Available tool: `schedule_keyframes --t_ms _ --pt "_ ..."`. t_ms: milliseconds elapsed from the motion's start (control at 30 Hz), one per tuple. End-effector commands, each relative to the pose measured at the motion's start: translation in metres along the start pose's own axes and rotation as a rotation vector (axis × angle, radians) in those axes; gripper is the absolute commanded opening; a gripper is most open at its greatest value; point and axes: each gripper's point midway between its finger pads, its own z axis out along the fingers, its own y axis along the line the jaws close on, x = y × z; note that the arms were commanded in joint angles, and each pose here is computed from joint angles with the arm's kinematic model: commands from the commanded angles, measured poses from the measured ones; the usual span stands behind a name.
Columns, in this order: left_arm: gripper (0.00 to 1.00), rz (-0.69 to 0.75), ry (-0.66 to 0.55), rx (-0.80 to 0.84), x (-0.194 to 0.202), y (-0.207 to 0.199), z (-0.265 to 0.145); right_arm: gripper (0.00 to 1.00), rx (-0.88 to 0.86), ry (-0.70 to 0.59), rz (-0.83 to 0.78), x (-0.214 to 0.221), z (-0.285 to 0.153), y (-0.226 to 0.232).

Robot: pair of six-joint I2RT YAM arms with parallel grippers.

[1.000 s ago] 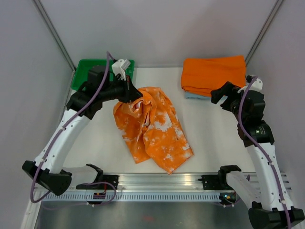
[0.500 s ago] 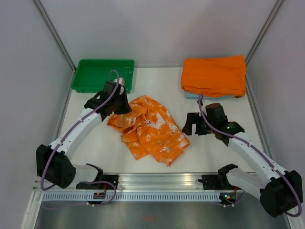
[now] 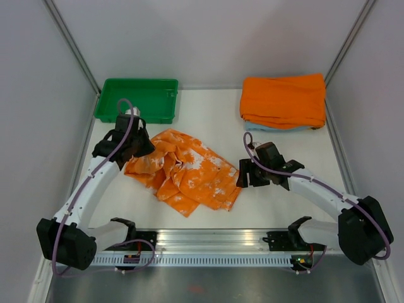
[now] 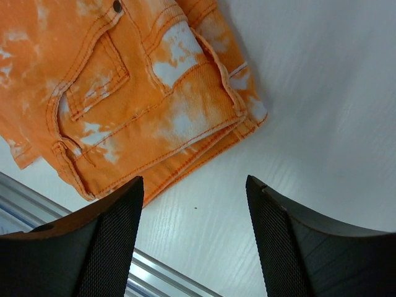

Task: Fold and stack the trousers
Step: Move the trousers to the center of the board

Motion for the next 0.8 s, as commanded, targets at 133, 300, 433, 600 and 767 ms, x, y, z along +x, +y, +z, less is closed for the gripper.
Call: schedule_keyframes --t_ms 133,300,433,600,767 --pt "0.02 -0.02 0.027 0.081 -0.001 -0.019 0.014 0.76 -0.093 -0.137 -0.029 -0.039 0.002 0.024" --pt "0.02 -0.002 0.021 0.077 -0.004 -0.019 0.016 0.71 0.005 -0.107 -0.068 -0.045 0.027 0.005" --pt "0.02 0.01 0.004 0.066 -0.008 -0.016 0.011 0.58 0.046 -0.02 -0.057 -0.029 0.048 -0.008" --pt "0.02 0.027 -0.006 0.062 -0.008 -0.014 0.007 0.27 0.033 -0.058 -0.047 -0.038 0.048 -0.003" --pt "0.02 0.109 -0.064 -0.02 -0.032 -0.003 -0.009 0.0 0.098 -0.202 -0.081 -0.08 0.024 -0.003"
